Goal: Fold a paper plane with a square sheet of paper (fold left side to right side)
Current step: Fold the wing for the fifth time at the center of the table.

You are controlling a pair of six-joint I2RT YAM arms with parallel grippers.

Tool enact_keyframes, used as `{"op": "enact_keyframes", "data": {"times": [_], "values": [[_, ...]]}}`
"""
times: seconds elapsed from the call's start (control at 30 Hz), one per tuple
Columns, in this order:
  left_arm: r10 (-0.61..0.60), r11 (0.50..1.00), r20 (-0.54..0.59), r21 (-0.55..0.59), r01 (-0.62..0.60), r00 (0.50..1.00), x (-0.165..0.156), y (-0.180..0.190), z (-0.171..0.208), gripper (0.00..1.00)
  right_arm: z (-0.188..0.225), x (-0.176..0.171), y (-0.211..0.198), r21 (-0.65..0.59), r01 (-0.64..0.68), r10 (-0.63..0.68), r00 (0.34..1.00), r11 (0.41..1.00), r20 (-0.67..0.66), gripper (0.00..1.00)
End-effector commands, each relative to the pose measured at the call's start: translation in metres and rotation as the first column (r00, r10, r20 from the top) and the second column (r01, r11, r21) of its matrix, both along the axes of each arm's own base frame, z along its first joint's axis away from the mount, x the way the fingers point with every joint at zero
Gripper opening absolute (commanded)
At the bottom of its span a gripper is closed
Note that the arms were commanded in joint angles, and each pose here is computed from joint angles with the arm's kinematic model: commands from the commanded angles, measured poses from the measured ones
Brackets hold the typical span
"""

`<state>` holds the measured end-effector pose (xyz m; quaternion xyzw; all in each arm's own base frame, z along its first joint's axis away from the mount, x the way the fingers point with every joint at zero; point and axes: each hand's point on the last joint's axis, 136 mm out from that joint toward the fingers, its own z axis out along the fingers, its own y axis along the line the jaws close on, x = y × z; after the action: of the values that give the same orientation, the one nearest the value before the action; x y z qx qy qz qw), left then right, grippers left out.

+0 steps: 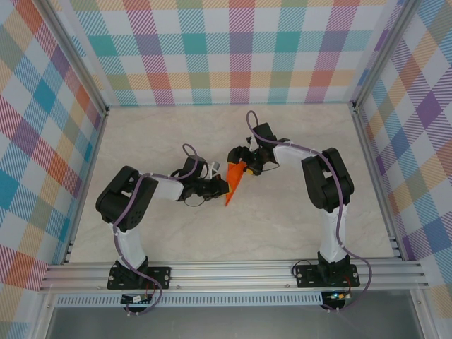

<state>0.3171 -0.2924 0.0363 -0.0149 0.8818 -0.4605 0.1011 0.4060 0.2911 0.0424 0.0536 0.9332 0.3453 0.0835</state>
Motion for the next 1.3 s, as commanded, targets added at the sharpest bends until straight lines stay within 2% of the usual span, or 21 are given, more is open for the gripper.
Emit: {"op": "enact_keyframes", "data": {"times": [0.0,0.63,0.97,1.07,1.27], "values": [[0.001,1.0,-0.006,0.005,-0.001,1.0,0.004,0.004,-0.003,0.0,-0.031,-0.019,-0.009,-0.079,-0.014,0.006,0.995,0.997,-0.097,0.84],[-0.004,1.0,-0.037,0.014,0.005,0.999,0.004,0.003,-0.02,0.0,-0.026,-0.019,-0.006,-0.063,-0.024,0.018,0.996,0.998,-0.088,0.84],[0.001,1.0,-0.065,0.027,0.001,0.998,0.002,0.004,-0.033,0.0,0.036,-0.007,-0.016,-0.053,0.002,0.002,0.996,0.999,0.084,0.85],[0.002,1.0,-0.065,0.028,0.0,0.998,0.002,0.005,-0.034,0.0,0.043,-0.014,-0.013,-0.015,-0.005,0.006,0.996,1.0,0.085,0.74],[-0.002,0.999,-0.067,0.033,0.004,0.998,0.0,0.005,-0.034,0.0,0.046,-0.039,0.014,0.079,-0.078,0.073,0.995,0.994,0.067,0.37]]}}
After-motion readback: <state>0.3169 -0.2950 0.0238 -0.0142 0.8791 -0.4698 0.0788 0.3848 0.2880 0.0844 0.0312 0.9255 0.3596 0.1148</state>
